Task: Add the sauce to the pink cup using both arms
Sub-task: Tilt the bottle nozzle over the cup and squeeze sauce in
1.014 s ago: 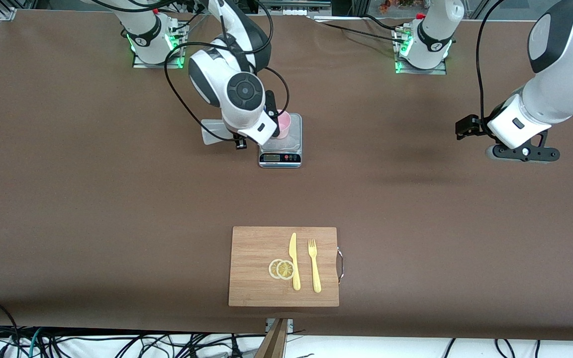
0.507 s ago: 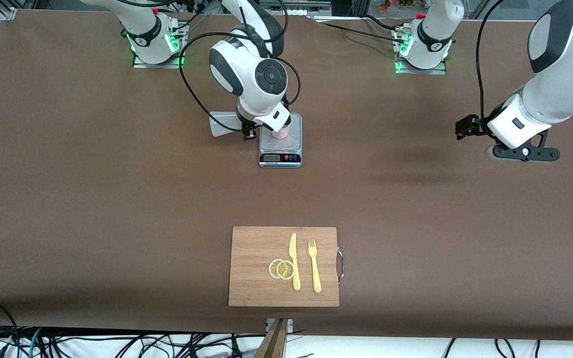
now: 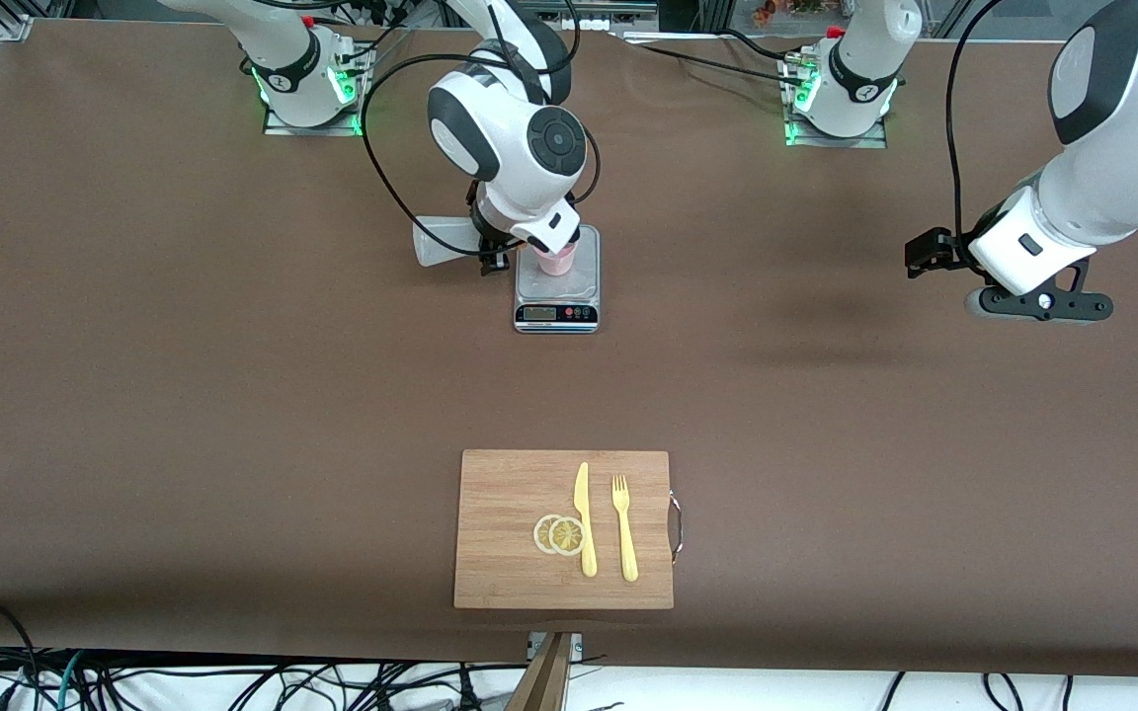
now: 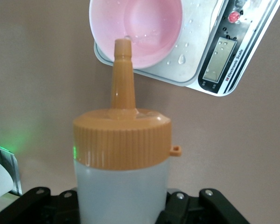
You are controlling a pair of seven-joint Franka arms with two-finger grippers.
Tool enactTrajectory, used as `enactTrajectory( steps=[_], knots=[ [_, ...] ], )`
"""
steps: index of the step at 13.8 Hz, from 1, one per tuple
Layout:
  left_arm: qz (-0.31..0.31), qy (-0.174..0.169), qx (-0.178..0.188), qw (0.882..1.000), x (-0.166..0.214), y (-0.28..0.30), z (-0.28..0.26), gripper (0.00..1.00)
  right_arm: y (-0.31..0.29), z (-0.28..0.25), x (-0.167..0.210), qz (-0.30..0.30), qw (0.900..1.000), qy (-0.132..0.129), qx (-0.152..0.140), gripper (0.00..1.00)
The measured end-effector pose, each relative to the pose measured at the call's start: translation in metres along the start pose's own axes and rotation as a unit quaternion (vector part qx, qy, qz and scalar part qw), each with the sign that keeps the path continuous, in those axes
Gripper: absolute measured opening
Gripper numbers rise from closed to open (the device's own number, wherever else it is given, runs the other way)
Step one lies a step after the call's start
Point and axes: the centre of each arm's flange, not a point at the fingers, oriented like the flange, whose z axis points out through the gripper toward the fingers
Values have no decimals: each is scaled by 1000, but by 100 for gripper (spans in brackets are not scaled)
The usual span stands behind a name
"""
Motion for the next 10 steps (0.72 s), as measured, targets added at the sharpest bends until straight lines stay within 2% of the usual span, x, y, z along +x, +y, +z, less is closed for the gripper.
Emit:
enactTrajectory(
  steps=[3, 10],
  knots=[
    [0, 2, 0, 1000, 0, 0, -2, 100, -4, 8, 11, 4, 1000, -15, -2, 24],
    [-7, 15, -1, 1000, -4, -8, -16, 100, -4, 8, 12, 5, 1000, -15, -5, 24]
  ],
)
